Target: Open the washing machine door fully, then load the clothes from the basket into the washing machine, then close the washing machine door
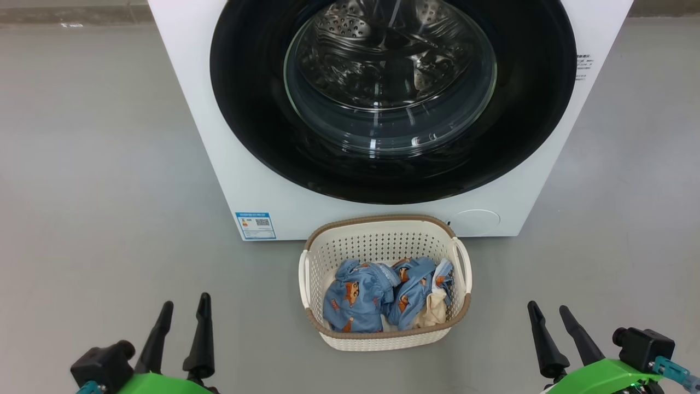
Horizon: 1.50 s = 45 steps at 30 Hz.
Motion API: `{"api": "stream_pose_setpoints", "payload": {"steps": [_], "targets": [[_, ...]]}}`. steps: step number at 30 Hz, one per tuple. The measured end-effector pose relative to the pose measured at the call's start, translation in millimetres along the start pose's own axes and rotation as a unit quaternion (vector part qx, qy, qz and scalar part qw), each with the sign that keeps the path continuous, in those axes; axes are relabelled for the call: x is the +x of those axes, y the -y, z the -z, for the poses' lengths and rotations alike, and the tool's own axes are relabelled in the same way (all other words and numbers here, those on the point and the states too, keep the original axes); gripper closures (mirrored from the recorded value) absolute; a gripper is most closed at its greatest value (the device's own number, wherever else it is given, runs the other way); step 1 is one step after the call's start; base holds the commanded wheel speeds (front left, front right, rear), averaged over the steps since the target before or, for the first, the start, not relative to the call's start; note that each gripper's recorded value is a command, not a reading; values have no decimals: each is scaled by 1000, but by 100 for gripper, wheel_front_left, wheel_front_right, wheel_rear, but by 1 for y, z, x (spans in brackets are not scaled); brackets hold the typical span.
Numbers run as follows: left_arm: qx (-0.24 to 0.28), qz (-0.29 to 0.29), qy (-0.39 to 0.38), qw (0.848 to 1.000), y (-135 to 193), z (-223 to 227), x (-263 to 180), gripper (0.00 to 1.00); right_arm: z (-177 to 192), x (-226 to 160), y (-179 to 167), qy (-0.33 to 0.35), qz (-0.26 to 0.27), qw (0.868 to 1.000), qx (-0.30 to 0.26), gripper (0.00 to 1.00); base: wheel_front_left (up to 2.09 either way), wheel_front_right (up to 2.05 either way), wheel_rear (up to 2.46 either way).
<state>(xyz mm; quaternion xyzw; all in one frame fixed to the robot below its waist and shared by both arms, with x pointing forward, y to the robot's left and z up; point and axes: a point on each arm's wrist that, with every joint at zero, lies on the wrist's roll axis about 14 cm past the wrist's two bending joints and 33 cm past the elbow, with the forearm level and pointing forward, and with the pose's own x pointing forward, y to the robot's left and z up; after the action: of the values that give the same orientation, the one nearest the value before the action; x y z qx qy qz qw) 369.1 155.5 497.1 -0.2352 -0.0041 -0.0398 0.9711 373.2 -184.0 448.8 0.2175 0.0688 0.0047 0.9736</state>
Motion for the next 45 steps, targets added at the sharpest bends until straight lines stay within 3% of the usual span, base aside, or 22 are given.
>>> {"api": "stream_pose_setpoints", "payload": {"steps": [27,45], "targets": [[132,44,25,990,17,-8,1,0,-9,1,1,21,-18,990,-141,0,0,0,0],[147,49,18,988,17,-3,2,0,-25,-7,24,45,27,989,-139,0,4,4,-9]]}}
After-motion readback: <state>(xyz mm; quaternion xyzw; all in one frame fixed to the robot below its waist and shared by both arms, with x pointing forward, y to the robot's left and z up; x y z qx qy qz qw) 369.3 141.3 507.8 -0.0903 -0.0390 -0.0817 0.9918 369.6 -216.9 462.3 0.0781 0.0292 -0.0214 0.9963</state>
